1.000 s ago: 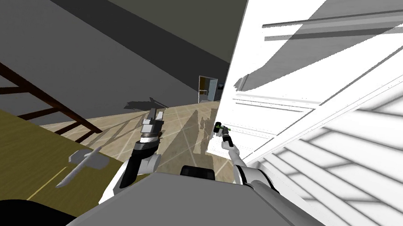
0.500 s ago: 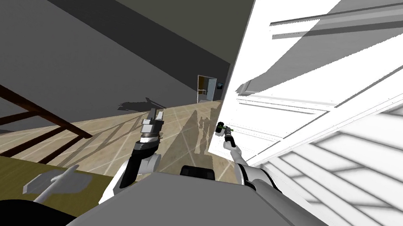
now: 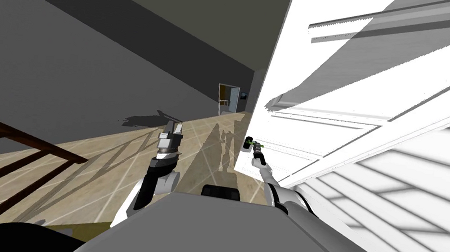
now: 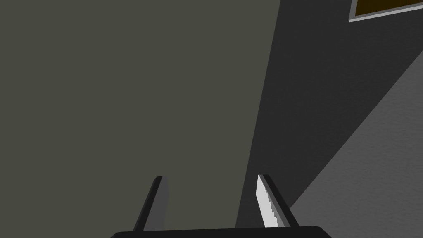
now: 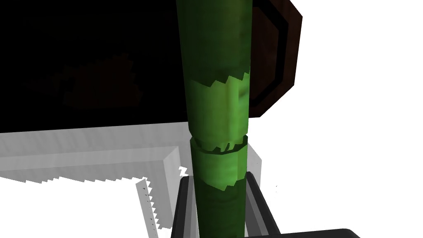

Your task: Push the door open

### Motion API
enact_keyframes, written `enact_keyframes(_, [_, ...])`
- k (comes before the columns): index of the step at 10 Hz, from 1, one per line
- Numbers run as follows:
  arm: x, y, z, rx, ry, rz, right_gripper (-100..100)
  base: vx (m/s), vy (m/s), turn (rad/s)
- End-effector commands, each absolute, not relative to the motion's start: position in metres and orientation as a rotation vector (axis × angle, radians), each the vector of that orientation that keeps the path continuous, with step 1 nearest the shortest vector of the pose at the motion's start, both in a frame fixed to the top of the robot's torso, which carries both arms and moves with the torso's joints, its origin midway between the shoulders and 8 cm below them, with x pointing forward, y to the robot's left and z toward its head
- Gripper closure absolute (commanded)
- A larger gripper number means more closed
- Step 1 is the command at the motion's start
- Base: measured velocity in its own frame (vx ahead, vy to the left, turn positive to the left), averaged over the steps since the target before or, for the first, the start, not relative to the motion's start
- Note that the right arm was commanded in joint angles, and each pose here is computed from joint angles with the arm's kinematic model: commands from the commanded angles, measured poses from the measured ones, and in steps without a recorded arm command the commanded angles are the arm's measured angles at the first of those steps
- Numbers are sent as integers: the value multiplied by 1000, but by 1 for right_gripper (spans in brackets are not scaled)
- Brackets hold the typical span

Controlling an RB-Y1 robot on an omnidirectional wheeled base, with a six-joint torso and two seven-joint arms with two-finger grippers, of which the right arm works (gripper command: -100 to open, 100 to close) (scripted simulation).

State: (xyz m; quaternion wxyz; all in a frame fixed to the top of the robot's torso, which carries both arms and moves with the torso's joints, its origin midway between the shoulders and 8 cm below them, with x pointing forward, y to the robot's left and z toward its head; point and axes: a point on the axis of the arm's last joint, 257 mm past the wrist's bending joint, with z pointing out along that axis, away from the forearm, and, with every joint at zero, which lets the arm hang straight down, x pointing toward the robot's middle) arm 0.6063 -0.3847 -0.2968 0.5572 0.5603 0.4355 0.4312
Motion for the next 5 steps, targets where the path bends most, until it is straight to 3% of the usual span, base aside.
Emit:
enact_keyframes(1, [606, -393, -293, 1325, 1010, 1008, 100, 139, 75, -52])
enact_keyframes(4, [603, -406, -293, 1334, 991, 991, 100, 152, 91, -56])
enact_keyframes(5, [600, -408, -296, 1336, 994, 985, 100, 57, 22, -47])
